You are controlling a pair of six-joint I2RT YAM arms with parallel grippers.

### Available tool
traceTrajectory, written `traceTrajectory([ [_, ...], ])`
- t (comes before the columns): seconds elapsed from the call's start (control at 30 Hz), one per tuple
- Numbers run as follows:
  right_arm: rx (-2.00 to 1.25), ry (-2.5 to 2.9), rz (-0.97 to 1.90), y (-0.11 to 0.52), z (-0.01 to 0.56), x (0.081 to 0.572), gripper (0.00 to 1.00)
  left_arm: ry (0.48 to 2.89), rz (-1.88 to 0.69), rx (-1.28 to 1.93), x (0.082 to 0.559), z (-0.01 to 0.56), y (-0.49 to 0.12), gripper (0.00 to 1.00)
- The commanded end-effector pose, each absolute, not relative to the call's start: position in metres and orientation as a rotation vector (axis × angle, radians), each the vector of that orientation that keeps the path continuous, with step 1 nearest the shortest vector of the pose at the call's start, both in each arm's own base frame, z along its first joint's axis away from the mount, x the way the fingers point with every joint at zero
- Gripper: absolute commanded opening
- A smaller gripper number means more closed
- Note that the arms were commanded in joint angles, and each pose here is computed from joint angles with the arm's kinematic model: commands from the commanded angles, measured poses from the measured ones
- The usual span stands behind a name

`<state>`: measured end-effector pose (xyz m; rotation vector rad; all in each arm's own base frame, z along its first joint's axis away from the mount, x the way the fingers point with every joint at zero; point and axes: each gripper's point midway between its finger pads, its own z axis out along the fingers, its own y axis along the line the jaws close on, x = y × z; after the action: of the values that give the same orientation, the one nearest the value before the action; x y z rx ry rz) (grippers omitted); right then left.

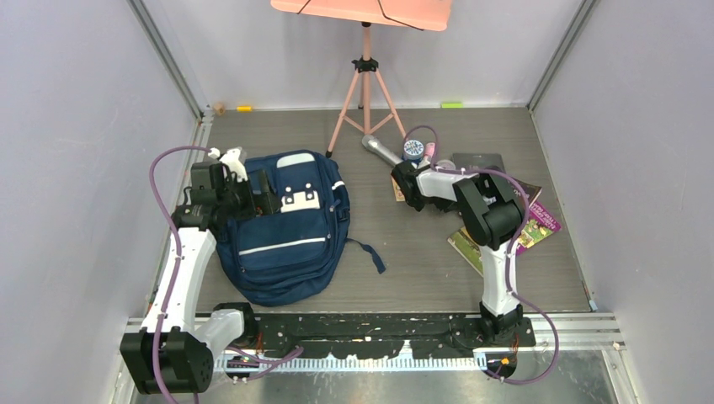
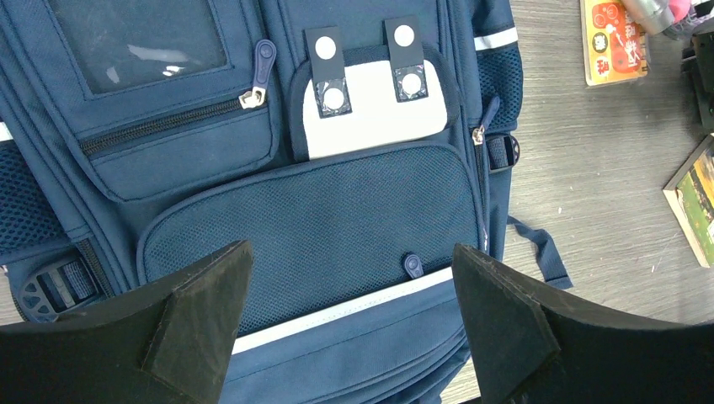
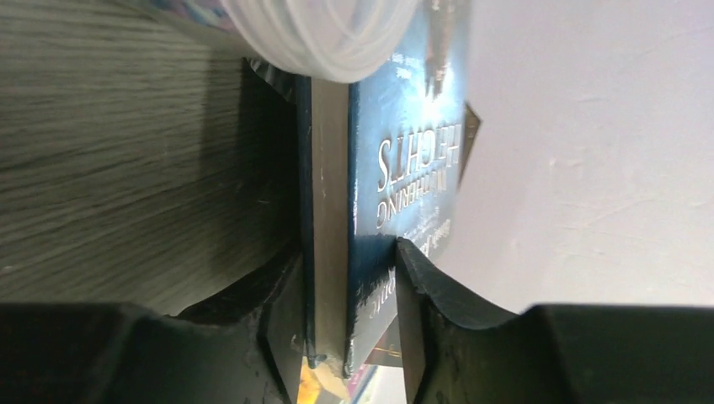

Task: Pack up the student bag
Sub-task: Pick up the book from the center of the board.

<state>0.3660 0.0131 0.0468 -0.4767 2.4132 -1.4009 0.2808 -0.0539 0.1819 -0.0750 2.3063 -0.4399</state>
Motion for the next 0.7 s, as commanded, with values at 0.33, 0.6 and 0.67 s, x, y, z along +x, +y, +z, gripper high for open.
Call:
traceTrajectory([
  [0.33,-0.391,2.327,-1.342,0.034,0.084,0.365,0.01,2.280,-0.425,-0.041,0.284,0.190,-0.054,0.91],
  [0.6,-0.227,2.243,-1.397,0.027,0.149,0.344,0.00,2.289,-0.488,0.066,0.279,0.187,-0.075,0.86],
  [0.67,-0.187,2.214,-1.349,0.029,0.173,0.340,0.00,2.297,-0.512,0.060,0.277,0.186,-0.081,0.86],
])
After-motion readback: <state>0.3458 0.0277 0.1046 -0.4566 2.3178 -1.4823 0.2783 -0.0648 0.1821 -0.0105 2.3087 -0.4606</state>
